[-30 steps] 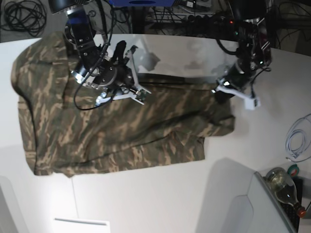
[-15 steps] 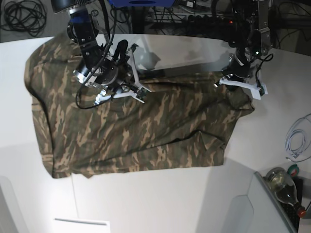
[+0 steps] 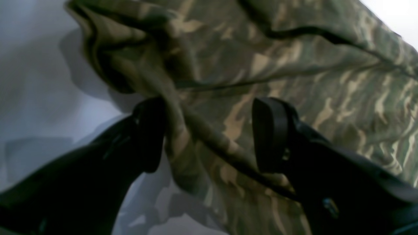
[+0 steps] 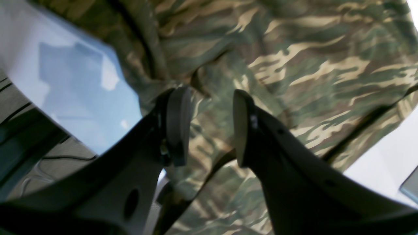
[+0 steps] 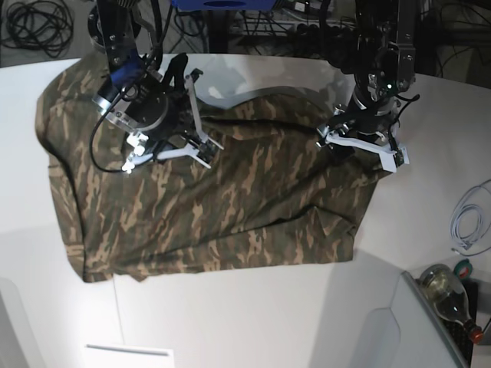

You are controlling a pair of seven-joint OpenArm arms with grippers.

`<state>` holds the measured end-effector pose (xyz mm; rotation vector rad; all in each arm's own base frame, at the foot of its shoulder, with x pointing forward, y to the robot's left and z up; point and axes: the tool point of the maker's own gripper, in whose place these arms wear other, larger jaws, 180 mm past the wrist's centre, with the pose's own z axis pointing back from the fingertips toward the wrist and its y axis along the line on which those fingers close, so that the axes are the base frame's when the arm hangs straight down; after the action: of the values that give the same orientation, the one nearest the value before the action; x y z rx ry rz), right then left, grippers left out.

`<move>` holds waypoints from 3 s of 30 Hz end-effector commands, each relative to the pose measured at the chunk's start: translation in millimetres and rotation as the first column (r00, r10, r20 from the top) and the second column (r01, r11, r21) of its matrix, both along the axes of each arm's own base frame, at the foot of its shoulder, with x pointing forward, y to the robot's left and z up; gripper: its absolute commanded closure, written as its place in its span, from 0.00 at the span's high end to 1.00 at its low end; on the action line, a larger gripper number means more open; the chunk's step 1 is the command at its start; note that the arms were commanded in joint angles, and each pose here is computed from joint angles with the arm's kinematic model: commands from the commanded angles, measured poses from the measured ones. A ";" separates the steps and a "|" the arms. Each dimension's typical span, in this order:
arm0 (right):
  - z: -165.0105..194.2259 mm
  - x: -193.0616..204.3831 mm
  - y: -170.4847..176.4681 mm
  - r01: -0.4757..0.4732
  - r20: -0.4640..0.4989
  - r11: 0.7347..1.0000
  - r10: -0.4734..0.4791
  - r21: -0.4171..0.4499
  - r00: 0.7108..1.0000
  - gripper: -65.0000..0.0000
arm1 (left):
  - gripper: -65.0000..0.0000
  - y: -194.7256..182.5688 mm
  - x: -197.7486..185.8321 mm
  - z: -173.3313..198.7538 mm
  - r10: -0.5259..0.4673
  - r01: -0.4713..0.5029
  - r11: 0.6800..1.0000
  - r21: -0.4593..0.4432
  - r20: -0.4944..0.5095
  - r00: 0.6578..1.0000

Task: Layout the t-shirt on the table in an organized manner, then fold the t-shirt properly
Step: 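Pull the shirt edge with the left gripper to flatten the fabric, then regrasp the shirt corner with the left gripper and stretch it away from the right gripper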

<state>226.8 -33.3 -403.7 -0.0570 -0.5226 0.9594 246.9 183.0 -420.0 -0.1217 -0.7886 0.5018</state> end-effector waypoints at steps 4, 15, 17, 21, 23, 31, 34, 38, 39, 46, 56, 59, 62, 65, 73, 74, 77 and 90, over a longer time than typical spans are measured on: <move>23.6 33.3 6.9 -0.009 0.095 1.000 0.007 0.026 0.995 0.32 | 0.61 3.2 18.7 17.8 -0.001 0.000 1.000 0.015 0.069 0.998; -48.4 48.4 14.4 -0.029 -0.077 0.998 0.033 0.050 0.996 0.32 | 0.61 -20.1 88.7 -35.9 -0.070 0.071 0.997 0.015 -0.046 0.996; -50.8 48.0 8.4 -0.005 -0.086 0.999 0.009 0.052 0.996 0.32 | 0.61 -22.8 91.2 -50.3 -0.082 0.084 0.996 0.021 -0.091 0.992; -52.8 48.4 -5.0 0.044 -0.092 0.998 -0.039 0.054 0.995 0.32 | 0.61 -21.5 96.3 -50.8 -0.079 0.081 0.996 0.022 -0.094 0.992; -53.5 47.7 -9.8 0.061 -0.094 0.997 -0.056 0.054 0.994 0.32 | 0.61 -22.9 101.9 -39.1 -0.084 0.086 0.996 0.023 -0.058 0.995; -54.1 47.0 -12.3 0.065 -0.095 0.997 -0.060 0.052 0.994 0.32 | 0.61 59.6 50.0 44.6 0.070 -0.084 0.992 0.090 0.151 0.986; -54.1 46.9 -11.8 0.064 -0.095 0.997 -0.059 0.052 0.994 0.32 | 0.61 112.3 5.7 44.9 0.169 -0.187 0.971 0.146 0.130 0.977; -53.7 46.6 -8.7 0.058 -0.095 0.997 -0.052 0.055 0.994 0.32 | 0.61 135.3 -21.1 35.4 0.046 -0.066 0.983 0.171 0.121 0.992; -53.7 46.6 -8.7 0.058 -0.095 0.997 -0.052 0.055 0.994 0.32 | 0.61 139.0 -27.3 27.9 0.020 -0.038 0.986 0.165 0.108 0.994; -52.1 47.0 -0.2 0.058 -0.096 0.995 -0.051 0.075 0.994 0.32 | 0.61 153.6 -38.2 -11.1 -0.038 0.021 0.984 0.176 0.094 0.995; -54.5 42.9 0.1 0.061 -0.105 0.995 -0.053 0.076 0.993 0.32 | 0.61 118.1 -16.2 -17.8 -0.223 0.196 0.950 0.242 0.089 0.971; -55.7 40.7 0.5 0.060 -0.110 0.995 -0.051 0.076 0.993 0.32 | 0.61 114.5 -7.8 -19.0 -0.216 0.188 0.954 0.233 0.101 0.971; -56.0 40.0 1.2 0.060 -0.111 0.995 -0.051 0.077 0.992 0.32 | 0.61 114.2 -2.5 -19.2 -0.211 0.182 0.957 0.227 0.109 0.971; -56.0 40.0 1.2 0.060 -0.111 0.995 -0.051 0.077 0.992 0.32 | 0.61 103.7 8.7 -23.1 -0.230 0.203 0.956 0.211 0.114 0.966; -56.1 40.2 0.3 0.063 -0.112 0.995 -0.054 0.077 0.992 0.32 | 0.36 99.0 11.4 -29.7 -0.234 0.211 0.958 0.194 0.104 0.967; -56.1 40.2 -0.1 0.064 -0.112 0.995 -0.055 0.077 0.992 0.32 | 0.30 99.0 11.4 -29.7 -0.234 0.211 0.958 0.194 0.104 0.967; -56.0 40.1 0.7 0.061 -0.111 0.995 -0.052 0.077 0.992 0.32 | 0.26 101.1 11.0 -29.2 -0.228 0.205 0.959 0.195 0.105 0.968; -56.0 40.1 0.7 0.061 -0.111 0.995 -0.052 0.077 0.992 0.32 | 0.00 100.4 -0.6 -33.8 -0.254 0.257 0.949 0.181 -0.041 0.966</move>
<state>255.3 -37.9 -470.0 0.0490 -0.4094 0.8810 232.5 276.4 -470.6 -0.0588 -0.7156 0.1927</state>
